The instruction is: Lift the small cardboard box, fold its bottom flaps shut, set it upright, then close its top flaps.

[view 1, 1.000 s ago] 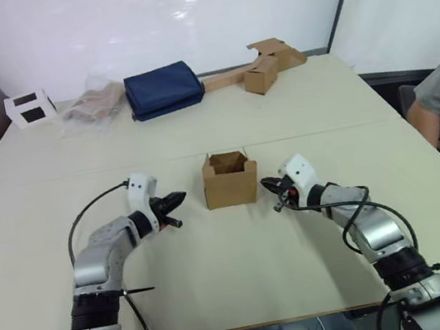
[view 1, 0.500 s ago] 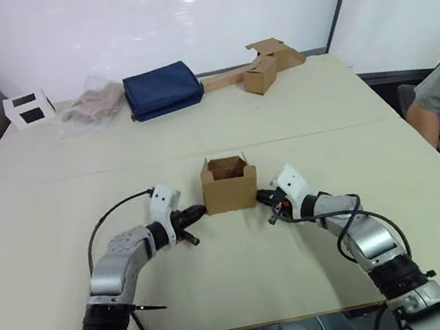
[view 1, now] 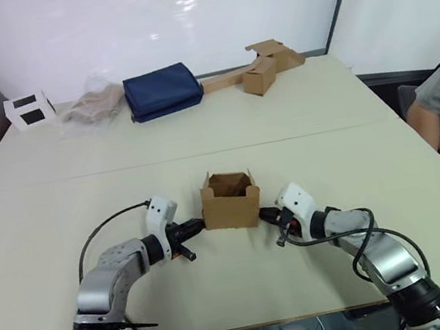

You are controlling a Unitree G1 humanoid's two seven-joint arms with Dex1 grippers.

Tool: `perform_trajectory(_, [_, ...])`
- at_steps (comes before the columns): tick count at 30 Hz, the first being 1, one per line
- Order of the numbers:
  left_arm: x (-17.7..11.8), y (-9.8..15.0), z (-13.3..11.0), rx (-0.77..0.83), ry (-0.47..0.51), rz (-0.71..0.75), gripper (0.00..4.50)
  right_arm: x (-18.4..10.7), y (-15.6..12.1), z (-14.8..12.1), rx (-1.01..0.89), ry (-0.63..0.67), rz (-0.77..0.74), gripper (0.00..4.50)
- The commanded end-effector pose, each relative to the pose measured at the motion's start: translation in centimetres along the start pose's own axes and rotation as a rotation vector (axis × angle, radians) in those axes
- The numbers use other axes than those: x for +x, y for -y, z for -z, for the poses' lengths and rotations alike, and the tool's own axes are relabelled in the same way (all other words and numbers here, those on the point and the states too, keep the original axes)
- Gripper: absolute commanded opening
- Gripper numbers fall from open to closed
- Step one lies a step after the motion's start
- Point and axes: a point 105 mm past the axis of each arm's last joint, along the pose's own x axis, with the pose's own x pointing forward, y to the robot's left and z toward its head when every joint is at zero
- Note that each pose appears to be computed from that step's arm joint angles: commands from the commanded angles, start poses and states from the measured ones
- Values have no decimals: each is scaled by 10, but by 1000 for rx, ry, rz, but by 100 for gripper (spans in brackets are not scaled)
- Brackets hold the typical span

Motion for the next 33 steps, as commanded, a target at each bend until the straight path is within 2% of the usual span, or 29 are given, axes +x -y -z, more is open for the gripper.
perform_trajectory(1, [5,21,11,5,-50,109,15,5,-19,-3,-26,10,-90,0])
perform_trajectory(7, [3,10,13,2,-58,85,15,2,-4,-5,-52,6,-69,0])
perform_trajectory(9, [-1,7,10,-30,-62,84,15,-6,-1,-5,-55,14,-88,0])
perform_trajectory(14, [-19,-7,-2,37,-81,96,15,-25,9,-9,-88,14,-118,0])
perform_trajectory(15, [-24,-11,-7,50,-87,101,15,-29,11,-11,-83,13,-128,0])
perform_trajectory(17, [-31,-16,-34,96,-56,114,15,-38,22,-22,-57,23,-128,0])
perform_trajectory(20, [-33,-12,-74,157,17,157,15,-42,41,-47,-17,102,-84,0])
perform_trajectory(22, [-31,-9,-91,170,52,191,15,-41,46,-65,6,161,-79,0])
perform_trajectory(27, [-27,-1,-104,186,73,249,15,-40,41,-90,34,234,-120,0])
perform_trajectory(33, [-22,6,-99,195,48,309,15,-35,23,-98,43,249,-180,0])
